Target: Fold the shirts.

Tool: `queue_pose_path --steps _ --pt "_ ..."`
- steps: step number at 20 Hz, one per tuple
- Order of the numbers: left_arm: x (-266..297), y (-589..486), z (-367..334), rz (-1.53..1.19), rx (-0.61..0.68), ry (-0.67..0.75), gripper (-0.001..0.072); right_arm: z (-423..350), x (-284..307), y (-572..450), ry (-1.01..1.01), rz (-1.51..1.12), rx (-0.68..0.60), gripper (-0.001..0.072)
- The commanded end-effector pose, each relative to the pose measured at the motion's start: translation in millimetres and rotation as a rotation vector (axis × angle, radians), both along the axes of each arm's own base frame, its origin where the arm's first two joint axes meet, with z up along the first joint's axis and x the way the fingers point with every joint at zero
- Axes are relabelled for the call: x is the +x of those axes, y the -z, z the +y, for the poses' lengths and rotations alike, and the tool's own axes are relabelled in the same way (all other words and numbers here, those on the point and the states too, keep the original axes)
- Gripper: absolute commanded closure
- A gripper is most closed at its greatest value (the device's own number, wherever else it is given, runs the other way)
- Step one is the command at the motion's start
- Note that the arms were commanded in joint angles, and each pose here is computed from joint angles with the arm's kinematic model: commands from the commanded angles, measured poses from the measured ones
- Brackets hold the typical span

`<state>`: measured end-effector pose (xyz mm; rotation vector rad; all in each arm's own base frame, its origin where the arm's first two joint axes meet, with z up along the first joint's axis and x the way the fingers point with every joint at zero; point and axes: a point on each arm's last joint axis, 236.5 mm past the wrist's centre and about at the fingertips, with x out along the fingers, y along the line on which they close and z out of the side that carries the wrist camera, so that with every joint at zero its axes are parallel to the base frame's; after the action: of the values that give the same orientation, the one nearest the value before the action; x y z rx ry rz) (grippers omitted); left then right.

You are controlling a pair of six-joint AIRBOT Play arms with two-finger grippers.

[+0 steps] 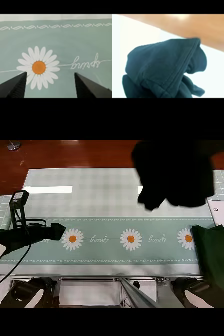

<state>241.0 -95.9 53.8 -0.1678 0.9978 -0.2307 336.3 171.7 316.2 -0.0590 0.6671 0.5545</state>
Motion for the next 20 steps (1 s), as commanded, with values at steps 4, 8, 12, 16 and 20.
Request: queue_pose_path --steps 4,8,12,16,20 --pt "2.1 -0.3 -3.2 -0.013 -0.018 -0.001 0.0004 103.0 -28.2 189.9 -0.145 0.376 -0.026 0.0692" --pt "4.0 2.2 -3.6 -0.008 -0.017 -0.002 0.0004 169.9 -42.8 291.4 -0.212 0.593 -0.002 0.0692" --pt "8.5 17.6 -4.8 0.044 -0.003 -0.004 0.0004 191.9 -36.8 325.8 -0.184 0.703 0.078 0.0444" --pt "10.3 38.2 -4.4 0.122 0.012 -0.011 0.0004 101.1 10.1 274.5 -0.132 0.689 0.071 0.0091" --pt "18.4 53.3 7.9 0.185 -0.017 -0.092 0.0006 -84.6 44.8 240.1 0.264 0.577 0.078 0.0092"
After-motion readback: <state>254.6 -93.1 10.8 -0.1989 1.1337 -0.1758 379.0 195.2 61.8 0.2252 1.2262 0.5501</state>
